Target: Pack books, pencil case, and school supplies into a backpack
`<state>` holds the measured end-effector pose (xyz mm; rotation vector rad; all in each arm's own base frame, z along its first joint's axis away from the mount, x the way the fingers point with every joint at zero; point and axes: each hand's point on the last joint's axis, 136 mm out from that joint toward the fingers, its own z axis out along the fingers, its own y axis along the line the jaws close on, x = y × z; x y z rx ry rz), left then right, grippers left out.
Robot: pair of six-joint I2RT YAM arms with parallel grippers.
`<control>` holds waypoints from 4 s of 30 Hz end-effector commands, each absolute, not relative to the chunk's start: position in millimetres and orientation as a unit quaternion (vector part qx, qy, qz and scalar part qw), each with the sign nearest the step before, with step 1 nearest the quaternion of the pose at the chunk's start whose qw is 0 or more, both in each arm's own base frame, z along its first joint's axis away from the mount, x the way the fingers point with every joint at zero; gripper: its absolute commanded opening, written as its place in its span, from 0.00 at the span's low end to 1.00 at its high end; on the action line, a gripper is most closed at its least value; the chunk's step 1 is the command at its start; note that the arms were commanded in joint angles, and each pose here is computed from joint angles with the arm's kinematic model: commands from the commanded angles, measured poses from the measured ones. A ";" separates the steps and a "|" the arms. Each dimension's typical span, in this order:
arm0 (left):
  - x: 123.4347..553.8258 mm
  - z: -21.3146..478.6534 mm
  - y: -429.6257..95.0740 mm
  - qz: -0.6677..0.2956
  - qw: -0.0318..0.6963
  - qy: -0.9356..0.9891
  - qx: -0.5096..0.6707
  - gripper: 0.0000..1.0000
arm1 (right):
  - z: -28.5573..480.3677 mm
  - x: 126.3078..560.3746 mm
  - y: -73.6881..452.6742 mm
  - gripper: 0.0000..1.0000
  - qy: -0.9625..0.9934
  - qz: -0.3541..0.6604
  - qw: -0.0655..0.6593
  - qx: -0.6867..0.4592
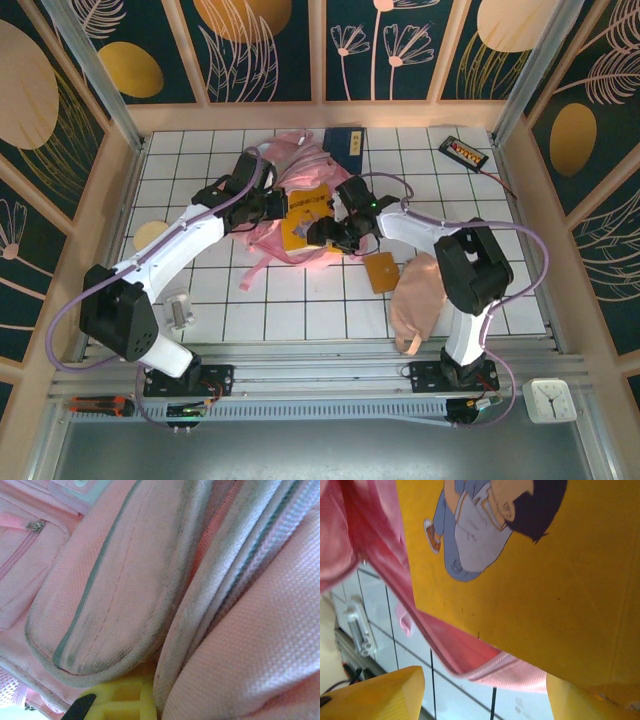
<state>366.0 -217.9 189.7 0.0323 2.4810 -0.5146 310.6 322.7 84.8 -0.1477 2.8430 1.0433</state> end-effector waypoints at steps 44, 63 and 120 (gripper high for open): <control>371.3 193.0 -215.1 -0.249 0.297 0.922 -0.011 0.00 | 163.1 357.7 256.5 0.72 0.893 0.405 0.199 -0.001; 367.3 184.9 -217.6 -0.251 0.283 0.926 -0.001 0.00 | 41.9 433.3 303.5 0.68 0.938 0.306 0.090 -0.137; 365.7 192.7 -195.7 -0.214 0.301 0.929 -0.023 0.00 | 161.2 391.8 281.0 0.69 0.900 0.374 0.219 0.043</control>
